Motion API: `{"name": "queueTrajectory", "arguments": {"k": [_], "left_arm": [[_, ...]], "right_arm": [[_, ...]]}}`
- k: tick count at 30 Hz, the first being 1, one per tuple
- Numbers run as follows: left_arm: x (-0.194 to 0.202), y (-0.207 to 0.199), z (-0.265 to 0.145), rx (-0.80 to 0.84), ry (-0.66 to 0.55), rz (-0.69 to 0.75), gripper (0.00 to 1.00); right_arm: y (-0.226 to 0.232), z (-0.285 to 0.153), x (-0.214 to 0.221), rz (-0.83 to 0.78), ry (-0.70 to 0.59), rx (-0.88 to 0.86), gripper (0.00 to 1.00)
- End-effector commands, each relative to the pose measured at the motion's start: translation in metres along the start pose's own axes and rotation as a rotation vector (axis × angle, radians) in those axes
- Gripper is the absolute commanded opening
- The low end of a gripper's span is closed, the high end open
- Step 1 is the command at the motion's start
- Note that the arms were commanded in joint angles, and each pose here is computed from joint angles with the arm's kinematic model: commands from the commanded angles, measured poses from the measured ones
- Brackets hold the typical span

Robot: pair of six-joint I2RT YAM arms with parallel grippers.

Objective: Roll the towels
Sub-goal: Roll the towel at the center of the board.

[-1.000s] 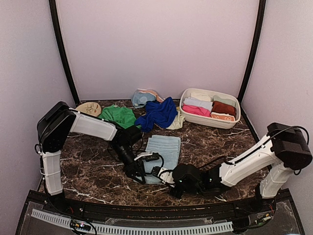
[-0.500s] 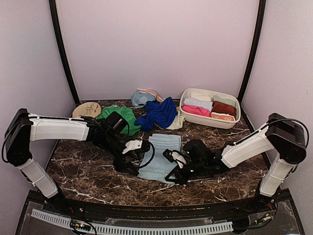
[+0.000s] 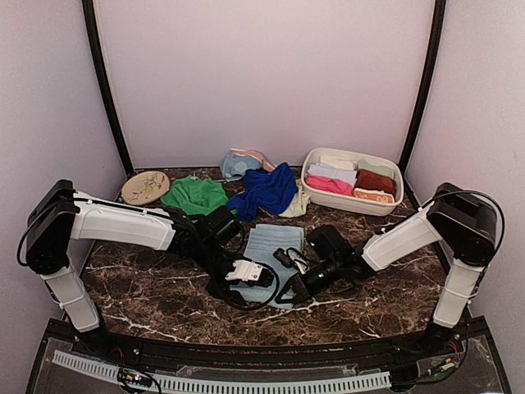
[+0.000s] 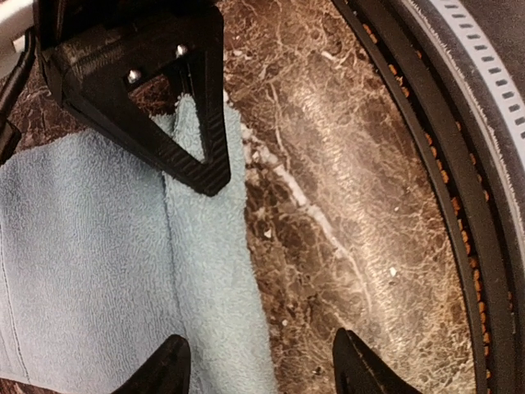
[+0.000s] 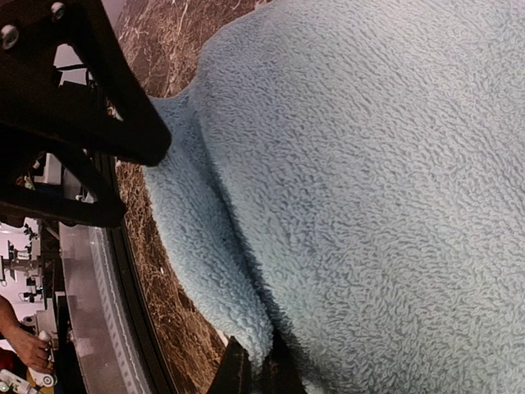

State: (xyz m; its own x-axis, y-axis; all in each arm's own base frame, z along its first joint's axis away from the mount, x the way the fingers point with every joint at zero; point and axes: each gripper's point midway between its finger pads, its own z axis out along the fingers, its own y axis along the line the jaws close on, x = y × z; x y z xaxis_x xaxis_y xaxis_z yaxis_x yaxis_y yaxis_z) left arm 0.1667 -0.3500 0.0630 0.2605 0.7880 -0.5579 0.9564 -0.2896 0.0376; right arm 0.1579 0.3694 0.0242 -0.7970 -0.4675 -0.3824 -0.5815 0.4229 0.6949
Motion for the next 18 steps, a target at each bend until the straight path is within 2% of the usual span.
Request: {"name": "queueTrajectory", "arguments": {"k": [1, 7, 10, 14, 18], "left_arm": [[0.009, 0.016, 0.008, -0.072, 0.050, 0.049, 0.56], [0.010, 0.017, 0.008, -0.108, 0.021, 0.037, 0.51], [-0.003, 0.019, -0.005, -0.139, -0.024, 0.044, 0.63], [-0.016, 0.023, -0.018, -0.139, -0.034, 0.011, 0.71], [-0.028, 0.014, -0.026, -0.081, -0.063, -0.003, 0.70]], "right_arm": [[-0.019, 0.001, 0.030, 0.138, 0.106, 0.021, 0.00], [-0.021, 0.000, 0.034, 0.158, 0.132, 0.000, 0.00], [-0.024, -0.001, 0.036, 0.173, 0.138, -0.003, 0.00], [-0.029, -0.002, 0.037, 0.190, 0.154, 0.003, 0.00], [-0.032, -0.003, 0.036, 0.199, 0.156, 0.011, 0.00]]}}
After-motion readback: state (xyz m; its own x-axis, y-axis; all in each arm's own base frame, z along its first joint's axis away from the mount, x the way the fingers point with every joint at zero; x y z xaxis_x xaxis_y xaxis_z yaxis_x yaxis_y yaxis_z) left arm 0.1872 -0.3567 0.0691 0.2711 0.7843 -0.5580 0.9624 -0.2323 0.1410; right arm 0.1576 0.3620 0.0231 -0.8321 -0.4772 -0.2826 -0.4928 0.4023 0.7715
